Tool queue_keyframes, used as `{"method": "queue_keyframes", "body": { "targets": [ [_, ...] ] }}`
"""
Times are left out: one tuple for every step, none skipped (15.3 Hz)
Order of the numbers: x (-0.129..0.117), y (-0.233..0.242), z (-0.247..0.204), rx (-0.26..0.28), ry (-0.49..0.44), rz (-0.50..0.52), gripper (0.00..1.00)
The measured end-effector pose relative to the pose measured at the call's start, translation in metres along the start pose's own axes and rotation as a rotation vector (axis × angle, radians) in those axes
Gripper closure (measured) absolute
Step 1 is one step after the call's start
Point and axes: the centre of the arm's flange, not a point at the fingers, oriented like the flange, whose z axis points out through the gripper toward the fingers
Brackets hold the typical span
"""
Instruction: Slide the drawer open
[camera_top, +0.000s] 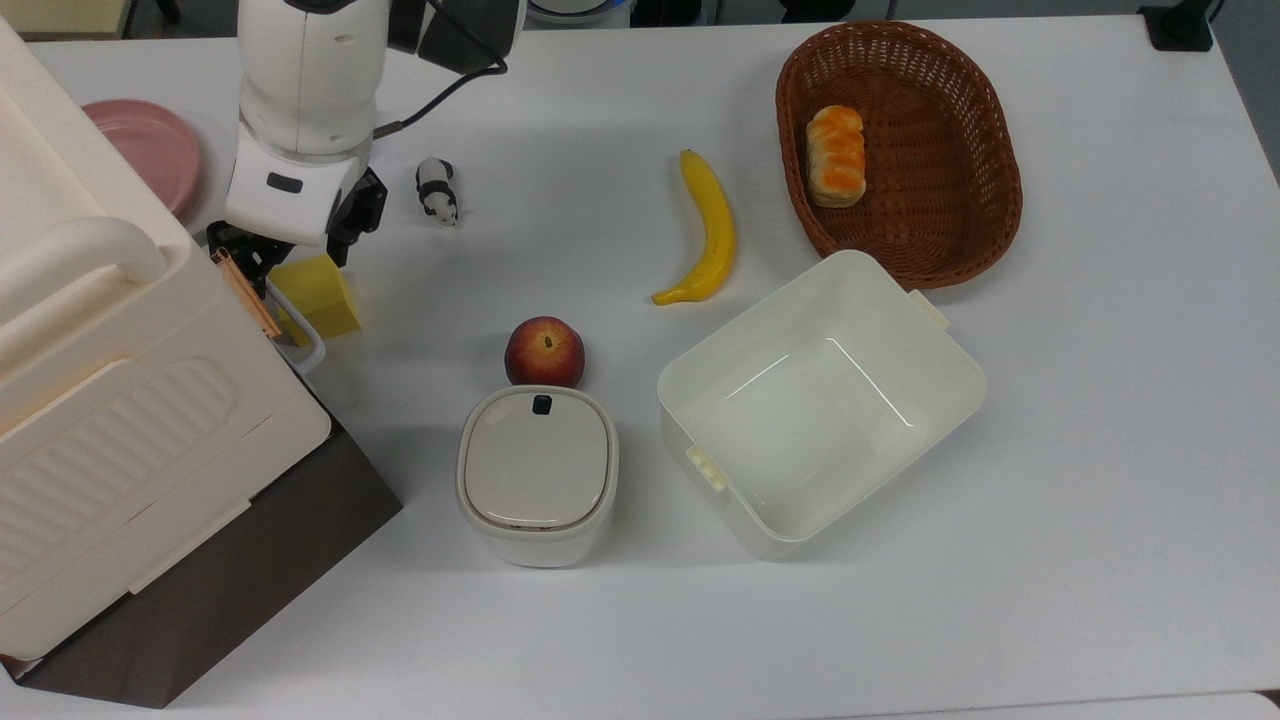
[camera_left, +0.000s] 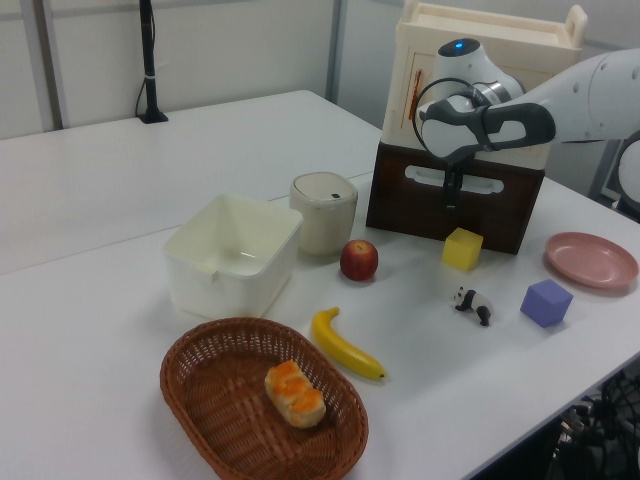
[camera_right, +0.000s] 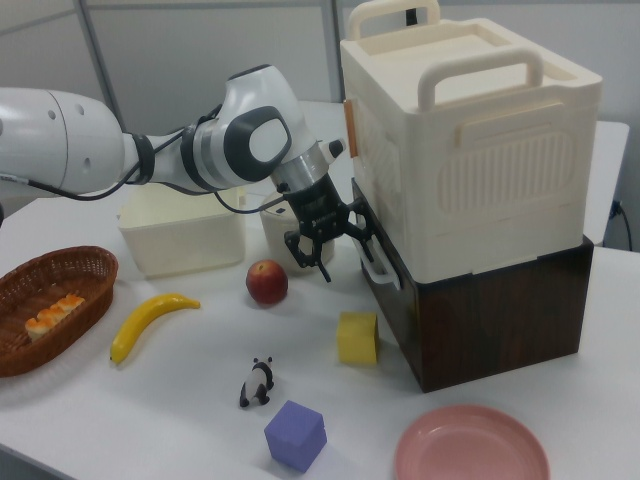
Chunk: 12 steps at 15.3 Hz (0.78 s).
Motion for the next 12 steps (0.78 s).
{"method": "queue_keyframes", "body": {
  "targets": [
    [0.001,-0.001,0.0,0.0,0.0,-0.001,0.2],
    [0.001,-0.001,0.0,0.001,0.0,-0.003,0.19],
    [0.002,-0.002,0.0,0.002,0.0,-0.005,0.19],
    [0.003,-0.004,0.001,0.004,0.0,-0.007,0.19],
    [0.003,-0.005,0.002,0.006,-0.001,-0.009,0.2],
    [0.004,-0.006,0.002,0.007,-0.002,-0.012,0.2],
    [0.006,-0.008,0.002,0.008,-0.001,-0.015,0.19],
    [0.008,-0.01,0.002,0.009,0.0,-0.02,0.19],
    [0.01,-0.012,0.002,0.009,0.001,-0.025,0.19],
    [0.012,-0.014,0.001,0.01,0.002,-0.029,0.19],
    [0.014,-0.016,0.001,0.011,0.004,-0.033,0.19],
    [0.016,-0.017,0.001,0.013,0.004,-0.036,0.19]
  ]
}}
